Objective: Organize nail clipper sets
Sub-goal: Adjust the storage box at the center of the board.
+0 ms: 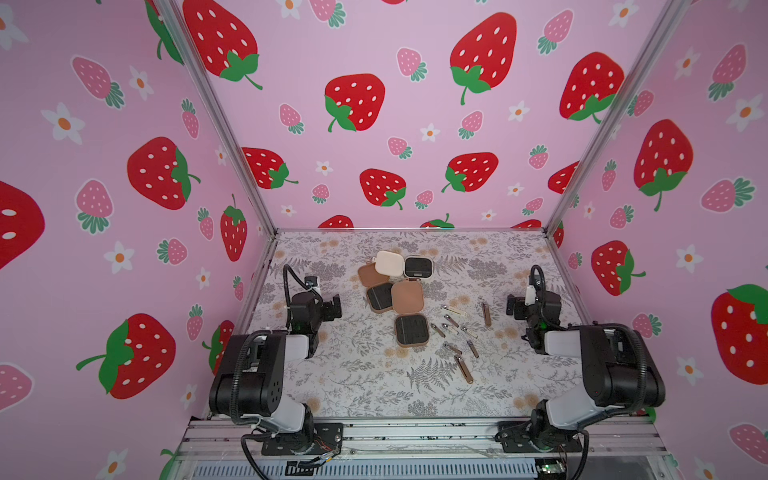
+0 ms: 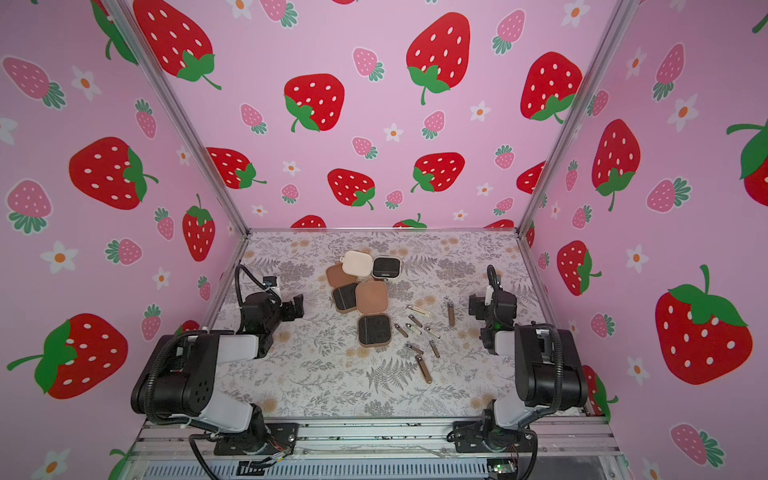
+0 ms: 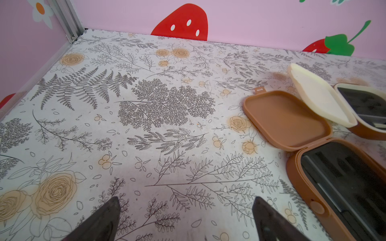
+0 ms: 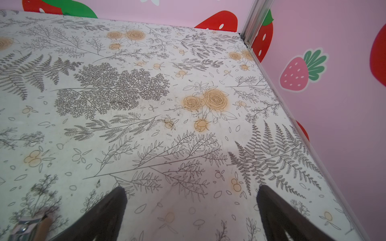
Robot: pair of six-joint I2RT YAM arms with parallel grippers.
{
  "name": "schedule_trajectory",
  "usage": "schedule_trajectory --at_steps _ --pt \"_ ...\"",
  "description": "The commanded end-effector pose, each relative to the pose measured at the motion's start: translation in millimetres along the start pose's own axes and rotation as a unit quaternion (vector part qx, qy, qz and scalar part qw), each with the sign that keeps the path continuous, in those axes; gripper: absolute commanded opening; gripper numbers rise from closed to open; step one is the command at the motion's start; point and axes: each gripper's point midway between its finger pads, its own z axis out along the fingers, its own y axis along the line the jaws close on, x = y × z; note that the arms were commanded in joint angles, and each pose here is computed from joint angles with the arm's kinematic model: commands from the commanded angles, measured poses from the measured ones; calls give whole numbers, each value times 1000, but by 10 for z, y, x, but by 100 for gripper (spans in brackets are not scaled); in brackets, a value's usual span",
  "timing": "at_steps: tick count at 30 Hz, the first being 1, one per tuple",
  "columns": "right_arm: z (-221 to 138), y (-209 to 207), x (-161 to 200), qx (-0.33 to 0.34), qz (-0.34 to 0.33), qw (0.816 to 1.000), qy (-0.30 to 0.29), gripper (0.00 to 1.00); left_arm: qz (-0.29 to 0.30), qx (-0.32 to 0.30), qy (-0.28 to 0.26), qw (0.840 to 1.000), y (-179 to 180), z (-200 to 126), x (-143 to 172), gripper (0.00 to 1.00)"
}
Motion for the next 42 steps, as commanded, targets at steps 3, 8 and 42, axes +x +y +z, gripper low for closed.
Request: schedule_trajectory --at_steps 3,8,42 --pt "26 -7 -127 4 -6 1000 -20 99 8 -7 -25 1000 39 43 -187 99" --pt "-50 -3 -289 0 -9 1000 -22 93 -5 -46 -17 999 128 -80 -387 99" --pt "-1544 3074 -21 -284 -22 883 373 49 -119 78 315 938 -1524 -1504 53 73"
